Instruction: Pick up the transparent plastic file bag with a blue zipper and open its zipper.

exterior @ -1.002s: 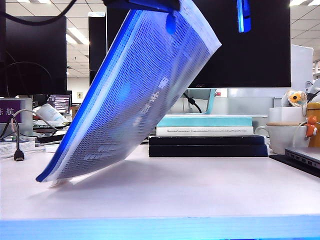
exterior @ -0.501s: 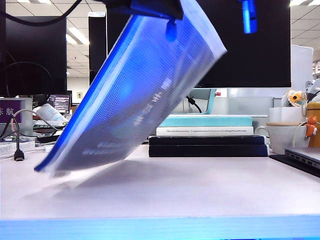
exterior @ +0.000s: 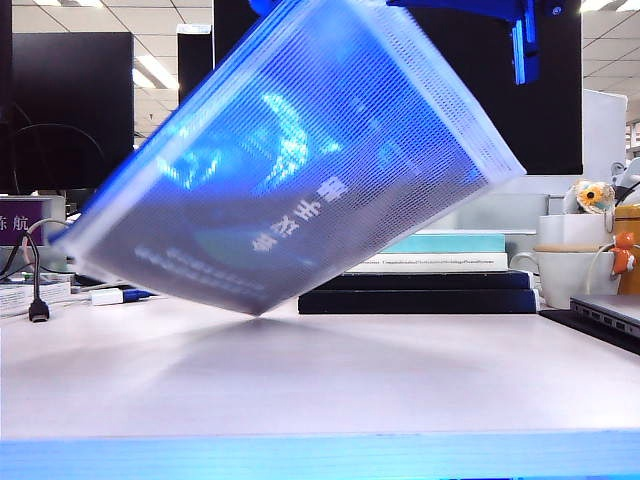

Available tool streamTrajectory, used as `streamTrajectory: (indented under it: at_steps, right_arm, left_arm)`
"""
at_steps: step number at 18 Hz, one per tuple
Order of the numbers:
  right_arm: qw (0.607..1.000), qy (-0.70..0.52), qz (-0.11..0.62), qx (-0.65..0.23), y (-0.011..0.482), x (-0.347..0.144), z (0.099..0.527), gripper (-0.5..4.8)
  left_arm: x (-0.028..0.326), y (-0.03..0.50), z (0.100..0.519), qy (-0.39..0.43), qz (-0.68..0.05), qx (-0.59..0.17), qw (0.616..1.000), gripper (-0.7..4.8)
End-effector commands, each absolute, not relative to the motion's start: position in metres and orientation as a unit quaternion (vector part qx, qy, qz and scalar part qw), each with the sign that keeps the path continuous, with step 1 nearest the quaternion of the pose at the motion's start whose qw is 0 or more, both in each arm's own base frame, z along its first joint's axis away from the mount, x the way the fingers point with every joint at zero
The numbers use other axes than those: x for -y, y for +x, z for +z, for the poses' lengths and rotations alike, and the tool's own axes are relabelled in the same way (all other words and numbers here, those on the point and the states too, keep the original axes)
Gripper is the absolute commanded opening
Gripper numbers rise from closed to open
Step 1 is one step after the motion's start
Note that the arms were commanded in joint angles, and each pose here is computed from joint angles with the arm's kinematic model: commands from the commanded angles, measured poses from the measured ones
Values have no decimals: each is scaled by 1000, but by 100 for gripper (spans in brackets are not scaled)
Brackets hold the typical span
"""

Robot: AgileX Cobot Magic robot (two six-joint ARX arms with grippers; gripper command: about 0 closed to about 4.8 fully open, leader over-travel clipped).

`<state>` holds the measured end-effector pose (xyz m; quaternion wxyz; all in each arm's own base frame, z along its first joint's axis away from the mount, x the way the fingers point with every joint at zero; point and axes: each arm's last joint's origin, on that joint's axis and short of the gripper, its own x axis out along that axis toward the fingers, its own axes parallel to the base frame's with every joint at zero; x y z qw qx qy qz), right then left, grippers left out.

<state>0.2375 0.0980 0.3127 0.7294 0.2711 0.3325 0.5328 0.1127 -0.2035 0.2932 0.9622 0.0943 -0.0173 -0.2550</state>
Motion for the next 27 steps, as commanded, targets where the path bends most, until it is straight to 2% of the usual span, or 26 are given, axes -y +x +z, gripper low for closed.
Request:
streamTrajectory:
  at_steps: [1,4,5,6,7,8,9,11,13,15,17,19,23,26,27]
  right_arm:
    - [732,265,538,-323,236,-98,316,-6]
    - [722,238,573,-306,235,-99,317,-6]
    - [710,213,606,-289,233,-99,317,36]
    - [697,200,627,-283,231,-99,316,192]
    - [695,199,631,-282,231,-99,316,260]
    - [678,189,657,-271,229,-99,316,297]
    - [663,181,677,-262,227,-99,317,297]
    - [668,152,688,-240,224,-99,315,298]
    - [684,117,686,-218,221,-98,313,298]
    - [696,85,686,-193,220,-97,313,322]
    - [731,14,668,-139,219,-96,316,329]
    - [735,-14,668,-113,217,-95,319,340]
    - [726,-38,679,-103,213,-107,317,342]
    - [733,-80,665,-118,206,-134,311,340]
    - [737,-83,659,-124,207,-135,309,319]
  left_arm:
    - [199,111,302,81,-246,31,965,-6]
    - [199,111,302,81,-250,31,964,-6]
    - [199,111,302,81,-249,31,964,-6]
    - [198,112,302,81,-249,32,964,-6]
    - [198,112,302,83,-249,32,964,-6]
    - [198,114,301,85,-255,33,963,-6]
    - [197,116,302,84,-262,34,961,-6]
    - [197,120,309,81,-286,39,954,-6]
    - [196,124,322,76,-323,38,943,-6]
    - [195,129,329,70,-356,24,932,-6]
    - [191,137,331,58,-407,-4,912,-6]
    - [188,142,328,57,-414,-19,908,-6]
    - [189,148,328,34,-435,-22,900,-6]
    - [195,152,324,19,-446,-30,894,-6]
    - [195,151,325,12,-454,-23,891,-6]
